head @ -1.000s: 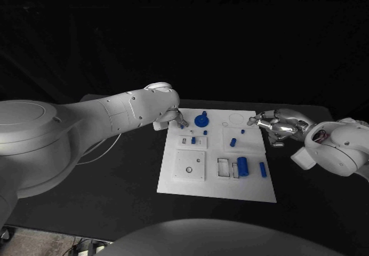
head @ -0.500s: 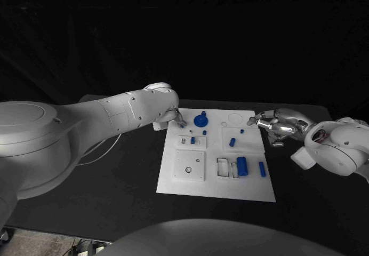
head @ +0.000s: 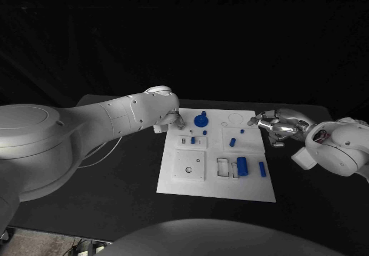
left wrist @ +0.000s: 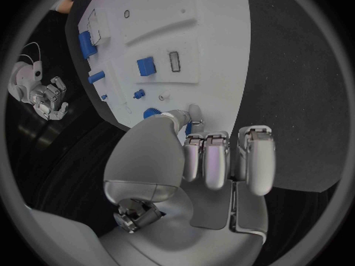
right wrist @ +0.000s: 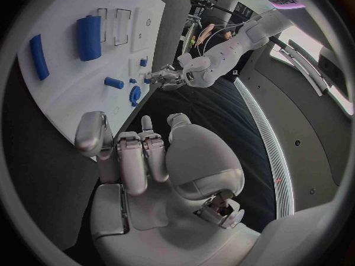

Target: Assemble the parts on the task board

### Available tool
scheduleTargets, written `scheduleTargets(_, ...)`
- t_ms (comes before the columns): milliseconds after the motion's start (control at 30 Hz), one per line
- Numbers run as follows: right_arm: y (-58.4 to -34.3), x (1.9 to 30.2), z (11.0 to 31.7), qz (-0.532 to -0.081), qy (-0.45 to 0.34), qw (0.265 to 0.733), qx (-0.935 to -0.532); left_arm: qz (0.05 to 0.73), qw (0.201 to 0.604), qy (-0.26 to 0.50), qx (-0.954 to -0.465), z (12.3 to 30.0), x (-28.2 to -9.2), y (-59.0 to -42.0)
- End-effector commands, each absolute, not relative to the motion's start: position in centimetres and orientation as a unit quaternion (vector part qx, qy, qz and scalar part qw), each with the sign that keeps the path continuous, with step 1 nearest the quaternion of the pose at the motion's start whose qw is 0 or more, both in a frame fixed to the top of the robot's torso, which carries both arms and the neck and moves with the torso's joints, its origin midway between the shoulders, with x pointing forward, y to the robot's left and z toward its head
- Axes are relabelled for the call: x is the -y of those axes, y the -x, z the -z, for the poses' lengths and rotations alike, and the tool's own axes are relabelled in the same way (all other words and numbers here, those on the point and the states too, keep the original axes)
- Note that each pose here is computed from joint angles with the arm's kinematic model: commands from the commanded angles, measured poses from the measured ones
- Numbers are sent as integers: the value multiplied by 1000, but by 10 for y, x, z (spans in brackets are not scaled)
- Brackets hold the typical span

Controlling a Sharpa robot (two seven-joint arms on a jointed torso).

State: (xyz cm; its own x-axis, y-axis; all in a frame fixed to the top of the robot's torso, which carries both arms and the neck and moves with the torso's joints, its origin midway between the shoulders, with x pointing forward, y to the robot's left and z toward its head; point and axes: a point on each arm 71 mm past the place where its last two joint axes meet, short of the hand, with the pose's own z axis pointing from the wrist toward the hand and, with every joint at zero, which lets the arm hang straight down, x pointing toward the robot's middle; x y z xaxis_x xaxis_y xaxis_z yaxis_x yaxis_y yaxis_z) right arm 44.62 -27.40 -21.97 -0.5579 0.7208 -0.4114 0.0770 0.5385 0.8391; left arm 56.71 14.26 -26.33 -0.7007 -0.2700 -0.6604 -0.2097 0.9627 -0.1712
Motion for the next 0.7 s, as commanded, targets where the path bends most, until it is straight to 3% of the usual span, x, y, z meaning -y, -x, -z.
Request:
scheduleTargets(33,-445,273,220,-411,-248,390,-785,57,377,129,-916,262,-140,-567)
scheduleTargets(700,-445,278,223,-404,-254,389,-788,108,417,105,-897,235,-146,-556)
